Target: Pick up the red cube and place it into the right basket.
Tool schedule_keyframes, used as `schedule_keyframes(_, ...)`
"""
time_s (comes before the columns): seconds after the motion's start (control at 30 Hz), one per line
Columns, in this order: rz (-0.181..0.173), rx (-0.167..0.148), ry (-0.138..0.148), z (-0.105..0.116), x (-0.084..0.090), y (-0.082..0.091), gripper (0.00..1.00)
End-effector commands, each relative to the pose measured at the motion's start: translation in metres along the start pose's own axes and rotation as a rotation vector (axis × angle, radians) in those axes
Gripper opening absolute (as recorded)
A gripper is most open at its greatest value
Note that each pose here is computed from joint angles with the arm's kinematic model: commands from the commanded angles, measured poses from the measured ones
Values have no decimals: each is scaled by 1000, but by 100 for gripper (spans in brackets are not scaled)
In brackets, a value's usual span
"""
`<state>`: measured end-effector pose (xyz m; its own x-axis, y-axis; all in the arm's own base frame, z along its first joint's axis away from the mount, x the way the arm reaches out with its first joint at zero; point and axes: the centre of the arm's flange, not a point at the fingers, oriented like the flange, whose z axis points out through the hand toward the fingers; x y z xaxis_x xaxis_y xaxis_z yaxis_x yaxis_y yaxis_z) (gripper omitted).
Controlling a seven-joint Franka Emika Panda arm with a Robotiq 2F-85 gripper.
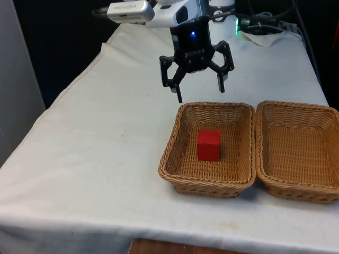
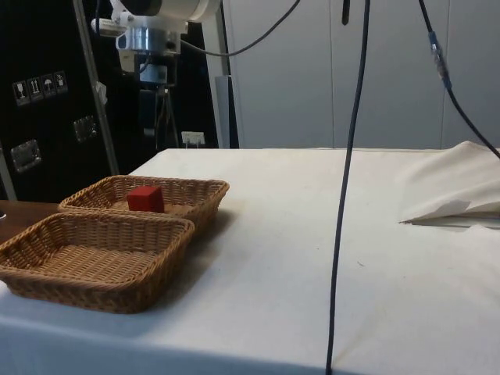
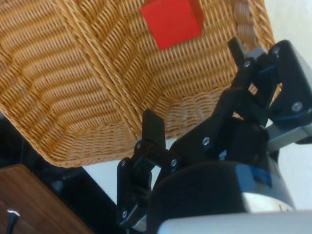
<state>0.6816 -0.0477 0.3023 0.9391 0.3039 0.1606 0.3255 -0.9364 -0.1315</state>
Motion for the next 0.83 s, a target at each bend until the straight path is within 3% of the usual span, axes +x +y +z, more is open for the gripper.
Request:
schedule_keyframes(0.0, 3, -16, -7, -1, -3, -1, 100)
schedule_keyframes(0.17, 3, -37, -38, 0, -11, -2, 100)
schedule_keyframes(0.2, -1, -22, -38, 1, -10, -1, 100)
schedule_keyframes(0.23, 1, -45, -50, 1, -14, -2, 100)
schedule_keyframes(0.43, 1, -74, -87, 3, -22, -2, 100)
schedule_keyframes(0.47, 0, -54, -85, 3, -20, -2, 100)
schedule_keyframes(0.5, 2, -79, -94, 3, -23, -2, 100)
schedule_keyframes(0.67, 8, -99, -115, 4, -28, -3, 100)
schedule_keyframes(0.77, 16, -103, -122, 5, -28, -4, 100)
schedule_keyframes(0.8, 14, -89, -125, 6, -27, -3, 100)
